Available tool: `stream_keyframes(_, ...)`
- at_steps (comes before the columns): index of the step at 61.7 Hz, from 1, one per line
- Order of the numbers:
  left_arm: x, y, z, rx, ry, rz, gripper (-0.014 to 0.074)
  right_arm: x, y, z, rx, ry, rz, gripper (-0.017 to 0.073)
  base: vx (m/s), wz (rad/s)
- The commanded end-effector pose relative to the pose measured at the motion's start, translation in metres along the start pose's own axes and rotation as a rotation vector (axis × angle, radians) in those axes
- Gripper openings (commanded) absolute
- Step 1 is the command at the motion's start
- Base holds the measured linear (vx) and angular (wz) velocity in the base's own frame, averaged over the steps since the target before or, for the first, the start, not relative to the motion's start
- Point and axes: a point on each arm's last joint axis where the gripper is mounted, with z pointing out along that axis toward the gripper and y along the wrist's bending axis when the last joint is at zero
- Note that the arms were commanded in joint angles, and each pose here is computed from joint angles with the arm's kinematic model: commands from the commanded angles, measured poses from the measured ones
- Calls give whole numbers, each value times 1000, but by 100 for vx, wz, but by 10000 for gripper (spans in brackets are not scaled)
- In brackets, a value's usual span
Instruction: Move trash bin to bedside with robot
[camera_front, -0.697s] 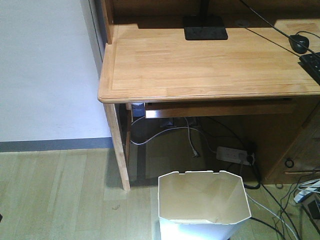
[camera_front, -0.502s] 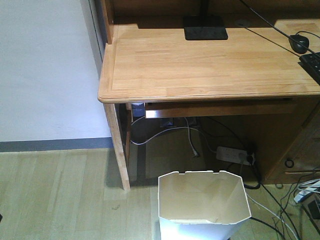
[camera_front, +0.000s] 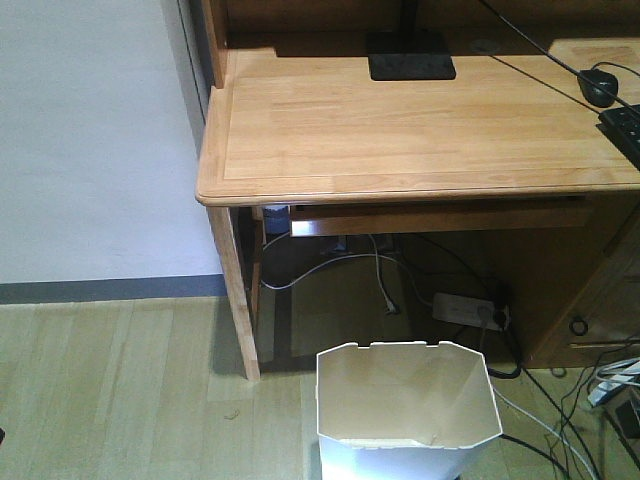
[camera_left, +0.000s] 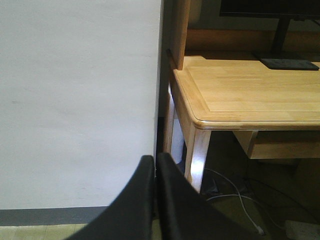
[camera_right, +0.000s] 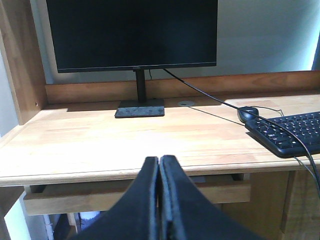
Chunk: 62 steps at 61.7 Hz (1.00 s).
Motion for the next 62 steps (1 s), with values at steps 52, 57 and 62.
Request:
stream_keyframes(52, -1, 0, 1, 10, -64, -9, -6, -55, 0, 0, 7, -133, -68, -9, 0, 0)
stream_keyframes(57, -1, 0, 1, 10, -64, -9, -6, -68, 0, 7, 7, -95, -71, -9, 0, 0)
stream_keyframes(62, -1, 0, 1, 10, -64, -9, -6, -78, 0, 16, 6, -45, -71, -9, 0, 0)
